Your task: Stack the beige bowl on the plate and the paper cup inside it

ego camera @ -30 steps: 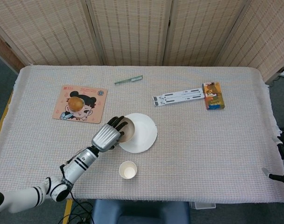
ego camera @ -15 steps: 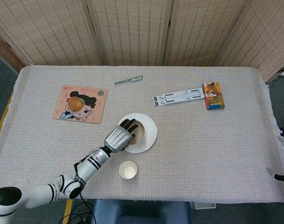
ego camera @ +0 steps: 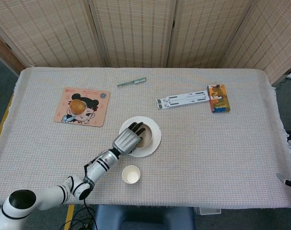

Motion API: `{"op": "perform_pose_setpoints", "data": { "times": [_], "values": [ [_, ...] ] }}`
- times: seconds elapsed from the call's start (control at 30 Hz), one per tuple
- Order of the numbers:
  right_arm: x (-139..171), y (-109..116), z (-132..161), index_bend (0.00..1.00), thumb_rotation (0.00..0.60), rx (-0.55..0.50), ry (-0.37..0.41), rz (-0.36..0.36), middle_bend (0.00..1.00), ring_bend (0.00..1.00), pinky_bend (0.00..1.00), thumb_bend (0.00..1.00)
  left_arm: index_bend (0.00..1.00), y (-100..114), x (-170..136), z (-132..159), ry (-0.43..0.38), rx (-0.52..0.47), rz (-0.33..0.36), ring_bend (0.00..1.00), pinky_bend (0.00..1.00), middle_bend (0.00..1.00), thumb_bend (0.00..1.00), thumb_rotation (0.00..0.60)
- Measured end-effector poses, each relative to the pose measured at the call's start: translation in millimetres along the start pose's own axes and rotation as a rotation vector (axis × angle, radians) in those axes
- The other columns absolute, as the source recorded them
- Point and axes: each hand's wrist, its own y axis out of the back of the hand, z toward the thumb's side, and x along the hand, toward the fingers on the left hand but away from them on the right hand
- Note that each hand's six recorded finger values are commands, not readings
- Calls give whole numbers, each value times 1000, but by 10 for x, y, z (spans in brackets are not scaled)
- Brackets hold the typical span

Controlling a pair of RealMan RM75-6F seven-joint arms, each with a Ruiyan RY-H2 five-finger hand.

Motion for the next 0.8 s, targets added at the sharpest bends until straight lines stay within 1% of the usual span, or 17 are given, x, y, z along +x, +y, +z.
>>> {"op": "perform_pose_setpoints", "data": {
  "times": [0.23, 0.8],
  "values": [
    [-21, -18, 6, 0, 600, 6, -2, 9, 0, 0, 0, 228, 665, 26, 3, -37, 2, 8, 5, 0, 163, 215, 362, 600],
    [-62, -22, -19, 0, 600, 3, -14, 17, 0, 0, 0, 228, 666, 5, 28, -118, 14, 23, -9, 0, 163, 217, 362, 600]
  ]
}}
